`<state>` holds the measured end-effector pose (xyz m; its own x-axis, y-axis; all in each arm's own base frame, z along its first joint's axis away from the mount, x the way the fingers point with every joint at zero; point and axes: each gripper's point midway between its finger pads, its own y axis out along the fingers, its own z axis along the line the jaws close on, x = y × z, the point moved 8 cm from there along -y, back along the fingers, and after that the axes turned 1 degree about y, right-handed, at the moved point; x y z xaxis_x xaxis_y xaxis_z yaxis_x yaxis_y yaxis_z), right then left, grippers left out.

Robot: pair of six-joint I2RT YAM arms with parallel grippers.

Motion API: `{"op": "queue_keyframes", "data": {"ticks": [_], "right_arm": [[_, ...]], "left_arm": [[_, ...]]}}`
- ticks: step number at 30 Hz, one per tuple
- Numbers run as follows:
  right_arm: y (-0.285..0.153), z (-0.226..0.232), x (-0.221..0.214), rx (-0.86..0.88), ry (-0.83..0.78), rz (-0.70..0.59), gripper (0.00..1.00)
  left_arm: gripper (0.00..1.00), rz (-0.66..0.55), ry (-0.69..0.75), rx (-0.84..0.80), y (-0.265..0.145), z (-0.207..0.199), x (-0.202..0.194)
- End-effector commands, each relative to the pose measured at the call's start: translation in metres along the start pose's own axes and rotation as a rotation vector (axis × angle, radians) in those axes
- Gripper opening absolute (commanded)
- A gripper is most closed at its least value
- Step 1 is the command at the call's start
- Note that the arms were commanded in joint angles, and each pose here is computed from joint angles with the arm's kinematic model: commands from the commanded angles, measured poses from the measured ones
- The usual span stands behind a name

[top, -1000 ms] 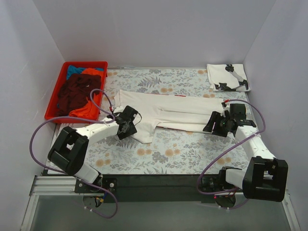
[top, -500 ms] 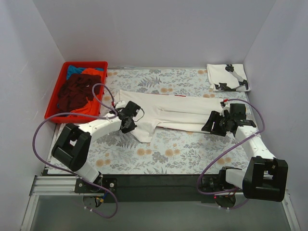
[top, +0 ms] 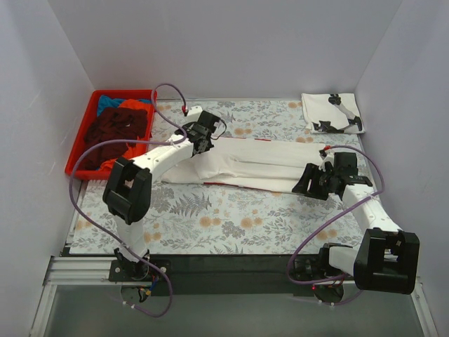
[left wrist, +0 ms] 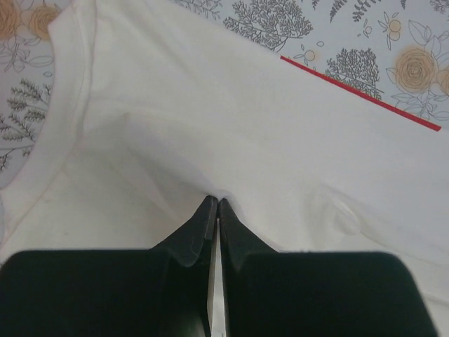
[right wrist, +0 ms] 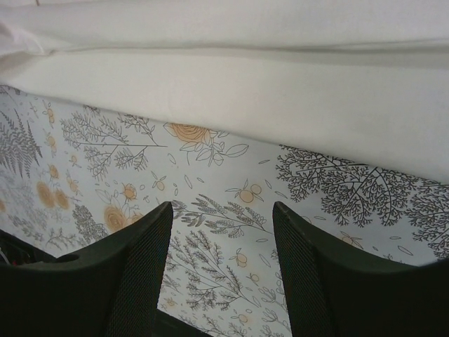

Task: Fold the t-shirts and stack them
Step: Fold the tshirt

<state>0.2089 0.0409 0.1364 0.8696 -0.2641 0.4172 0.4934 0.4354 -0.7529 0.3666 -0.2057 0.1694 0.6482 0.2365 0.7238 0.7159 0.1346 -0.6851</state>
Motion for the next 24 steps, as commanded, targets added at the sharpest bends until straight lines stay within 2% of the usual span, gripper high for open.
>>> {"op": "queue_keyframes", "data": {"ticks": [1, 5, 9, 20, 22, 24], "right_arm": [[-0.001, 0.005, 0.002, 0.033, -0.046, -0.024, 0.66], [-0.001, 0.006, 0.0, 0.035, -0.057, -0.02, 0.66], [0.0, 0.006, -0.001, 0.033, -0.058, -0.015, 0.66], [0.0, 0.004, -0.002, 0.008, -0.053, -0.013, 0.66], [0.0, 0.003, -0.001, 0.001, -0.054, -0.016, 0.66], [0.0, 0.003, 0.0, -0.012, -0.049, -0.022, 0.65]], "left_arm": [[0.0, -0.077, 0.044, 0.037, 0.013, -0.003, 0.027], [0.0, -0.113, 0.05, 0.018, 0.028, -0.019, 0.044], [0.04, -0.109, 0.085, 0.023, 0.049, -0.03, 0.041], [0.08, -0.12, 0.052, 0.058, 0.079, -0.033, 0.048], [0.12, -0.121, 0.054, 0.056, 0.081, -0.034, 0.048], [0.34, -0.128, 0.048, 0.05, 0.078, -0.034, 0.053]]}}
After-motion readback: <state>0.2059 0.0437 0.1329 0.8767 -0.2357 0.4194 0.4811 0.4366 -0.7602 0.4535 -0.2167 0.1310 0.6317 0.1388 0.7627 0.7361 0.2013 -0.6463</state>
